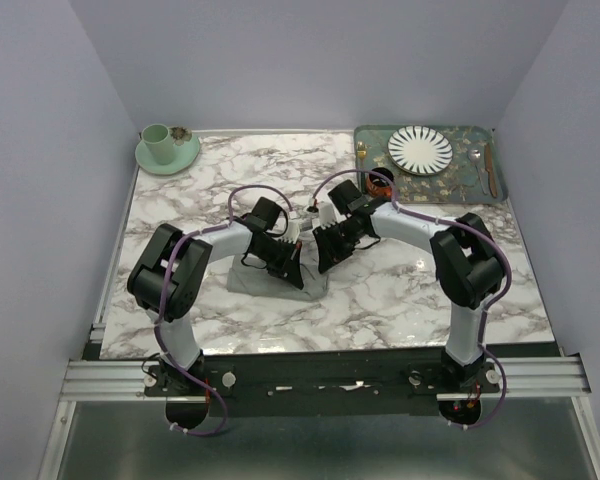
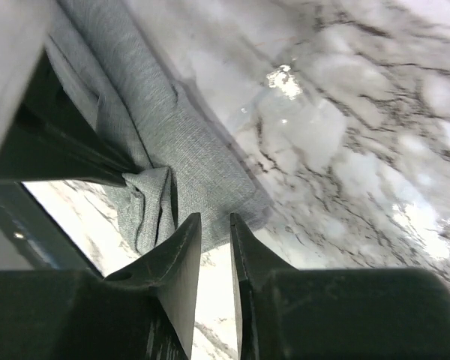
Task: Fold the napkin into a case and place the utensils inside
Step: Stuff the top corner of the smaller-rectangle-folded napkin into the folded napkin.
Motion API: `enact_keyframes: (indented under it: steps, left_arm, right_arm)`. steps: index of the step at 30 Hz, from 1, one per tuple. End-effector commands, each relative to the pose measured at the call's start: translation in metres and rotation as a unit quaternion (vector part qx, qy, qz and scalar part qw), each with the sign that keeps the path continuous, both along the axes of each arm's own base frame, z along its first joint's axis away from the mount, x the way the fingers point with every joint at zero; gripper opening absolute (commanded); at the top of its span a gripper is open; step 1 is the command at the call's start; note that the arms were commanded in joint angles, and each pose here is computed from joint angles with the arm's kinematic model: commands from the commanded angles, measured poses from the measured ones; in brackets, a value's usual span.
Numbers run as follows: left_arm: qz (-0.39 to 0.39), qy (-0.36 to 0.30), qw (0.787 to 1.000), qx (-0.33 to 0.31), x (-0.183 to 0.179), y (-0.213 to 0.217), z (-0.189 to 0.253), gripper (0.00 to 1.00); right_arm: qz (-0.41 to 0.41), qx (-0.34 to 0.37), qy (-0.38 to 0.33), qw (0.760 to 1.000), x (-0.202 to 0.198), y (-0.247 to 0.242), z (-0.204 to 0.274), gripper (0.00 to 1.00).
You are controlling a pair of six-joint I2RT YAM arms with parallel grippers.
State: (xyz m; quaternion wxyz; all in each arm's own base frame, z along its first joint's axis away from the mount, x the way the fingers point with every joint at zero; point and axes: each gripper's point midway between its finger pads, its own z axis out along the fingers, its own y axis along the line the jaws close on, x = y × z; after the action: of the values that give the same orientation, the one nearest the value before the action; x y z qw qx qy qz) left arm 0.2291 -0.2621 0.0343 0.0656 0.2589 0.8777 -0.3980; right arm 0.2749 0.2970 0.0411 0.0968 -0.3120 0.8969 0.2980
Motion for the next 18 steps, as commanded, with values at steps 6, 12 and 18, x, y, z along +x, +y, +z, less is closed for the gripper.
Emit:
enact_keyframes:
  steps: [6, 12, 18]
  left_arm:
    - [0.017, 0.034, 0.999, 0.015, 0.0, 0.01, -0.023, 0.0]
    - [0.025, 0.045, 0.999, 0.016, 0.002, 0.013, -0.028, 0.0]
    - [0.033, 0.055, 0.998, 0.014, 0.007, 0.014, -0.031, 0.0]
  right_arm:
    - [0.021, 0.009, -0.128, 0.992, 0.001, 0.008, 0.01, 0.33]
    - [0.029, 0.018, -0.166, 0.985, 0.007, 0.018, 0.018, 0.29]
    - [0.048, 0.011, -0.18, 0.983, -0.003, 0.024, 0.015, 0.26]
